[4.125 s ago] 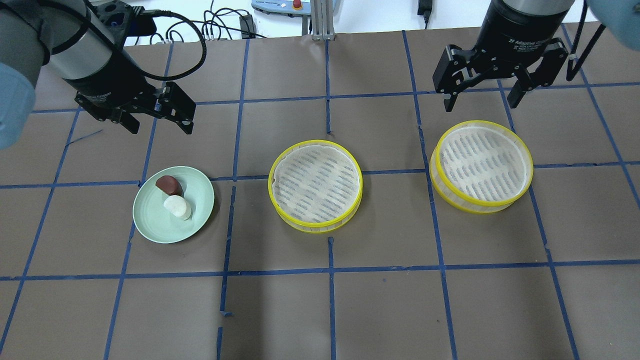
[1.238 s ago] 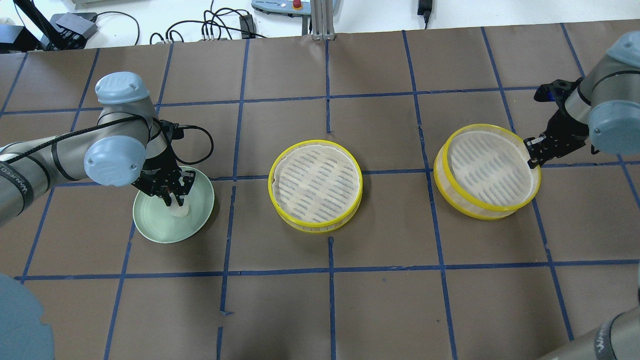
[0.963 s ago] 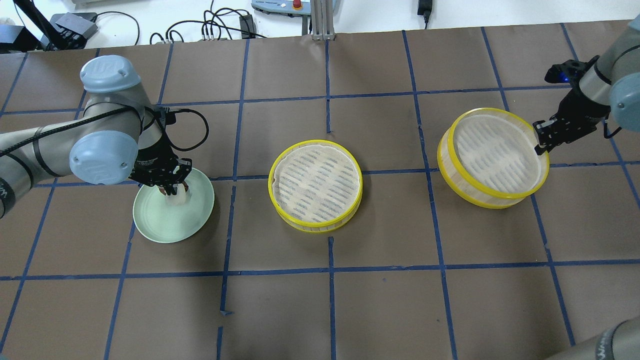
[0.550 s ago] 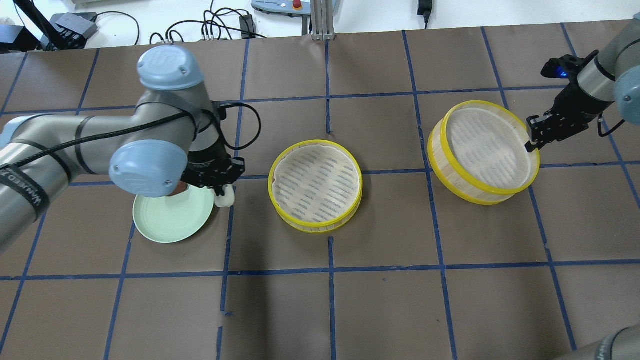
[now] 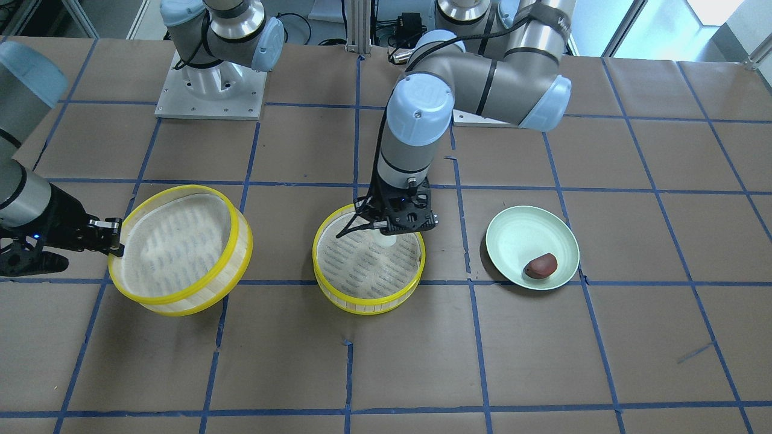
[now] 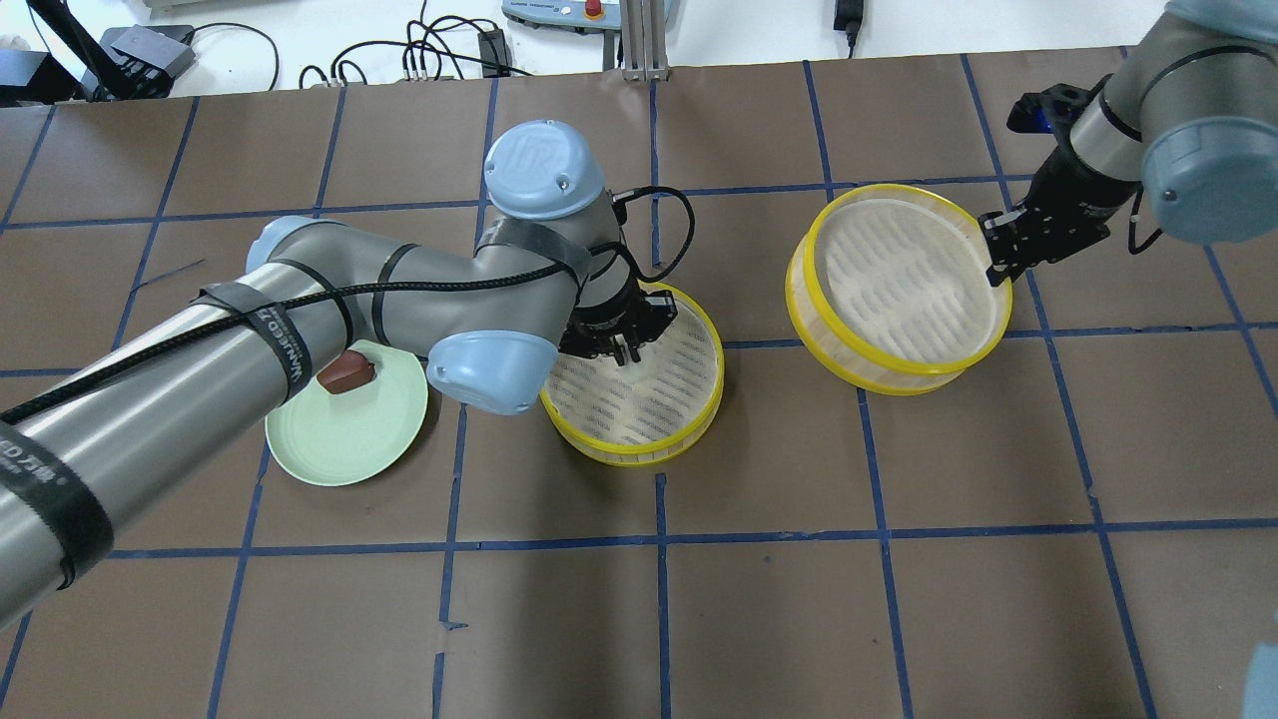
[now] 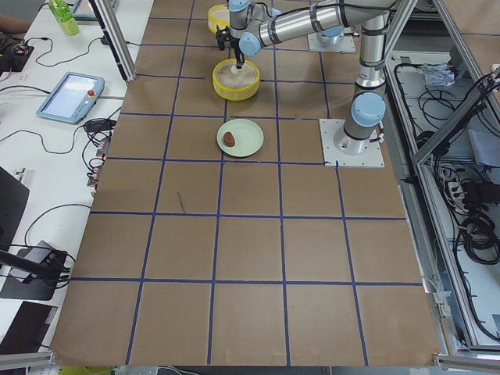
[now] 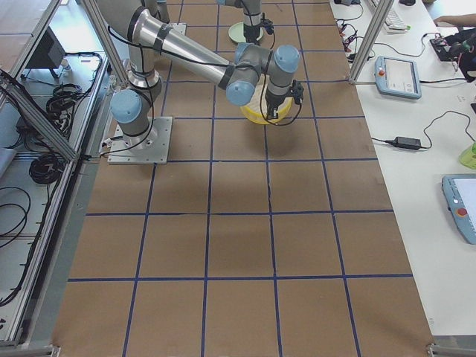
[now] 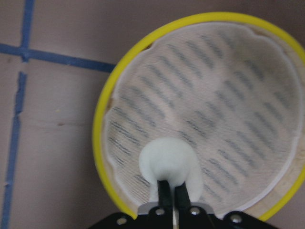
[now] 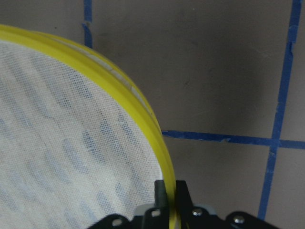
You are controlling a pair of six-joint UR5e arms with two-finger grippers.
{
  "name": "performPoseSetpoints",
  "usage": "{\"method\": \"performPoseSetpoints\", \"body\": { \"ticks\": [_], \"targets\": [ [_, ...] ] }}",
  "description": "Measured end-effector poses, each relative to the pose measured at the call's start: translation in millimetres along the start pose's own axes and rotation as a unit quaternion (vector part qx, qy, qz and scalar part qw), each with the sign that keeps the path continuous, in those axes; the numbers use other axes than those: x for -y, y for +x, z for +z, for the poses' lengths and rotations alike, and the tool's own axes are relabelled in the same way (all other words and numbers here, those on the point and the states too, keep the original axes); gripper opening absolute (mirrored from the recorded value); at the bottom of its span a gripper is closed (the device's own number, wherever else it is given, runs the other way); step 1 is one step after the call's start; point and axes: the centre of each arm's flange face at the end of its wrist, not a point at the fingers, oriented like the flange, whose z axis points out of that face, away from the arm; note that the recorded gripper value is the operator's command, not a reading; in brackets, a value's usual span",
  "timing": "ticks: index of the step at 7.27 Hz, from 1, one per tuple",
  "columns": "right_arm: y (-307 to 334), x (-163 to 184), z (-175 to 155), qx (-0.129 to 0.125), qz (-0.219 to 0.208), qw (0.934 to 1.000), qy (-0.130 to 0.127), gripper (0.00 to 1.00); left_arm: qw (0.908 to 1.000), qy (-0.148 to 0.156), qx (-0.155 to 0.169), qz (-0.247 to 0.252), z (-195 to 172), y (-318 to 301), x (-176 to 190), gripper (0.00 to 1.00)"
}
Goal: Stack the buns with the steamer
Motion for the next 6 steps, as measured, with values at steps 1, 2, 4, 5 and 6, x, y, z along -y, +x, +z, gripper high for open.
{"method": "performPoseSetpoints", "body": {
  "ticks": [1,2,4,5,6],
  "targets": [
    [-25.9,1.3,-3.1,-0.021,-0.002,0.9998,0.000,0.06,1.0000,0.004,0.000,0.004,3.9,1.7,-0.2,1.00],
    [-44.2,2.8,-6.8,-0.038,-0.008,0.9992,0.001,0.06,0.9996,0.013,0.010,0.025,2.5,-1.2,1.9,1.00],
    [-70.4,4.4,-10.4,-0.051,-0.001,0.9987,0.006,0.06,0.9925,0.040,0.069,0.093,-17.2,-59.8,43.0,1.00],
    [-92.7,3.9,-8.0,-0.053,0.008,0.9986,0.007,0.06,0.9880,0.033,0.089,0.121,-30.6,-117.3,71.5,1.00],
    [-124.3,2.8,-5.2,-0.054,0.019,0.9983,0.009,0.07,0.9832,0.015,0.101,0.151,-35.3,-177.6,90.5,1.00]
  ]
}}
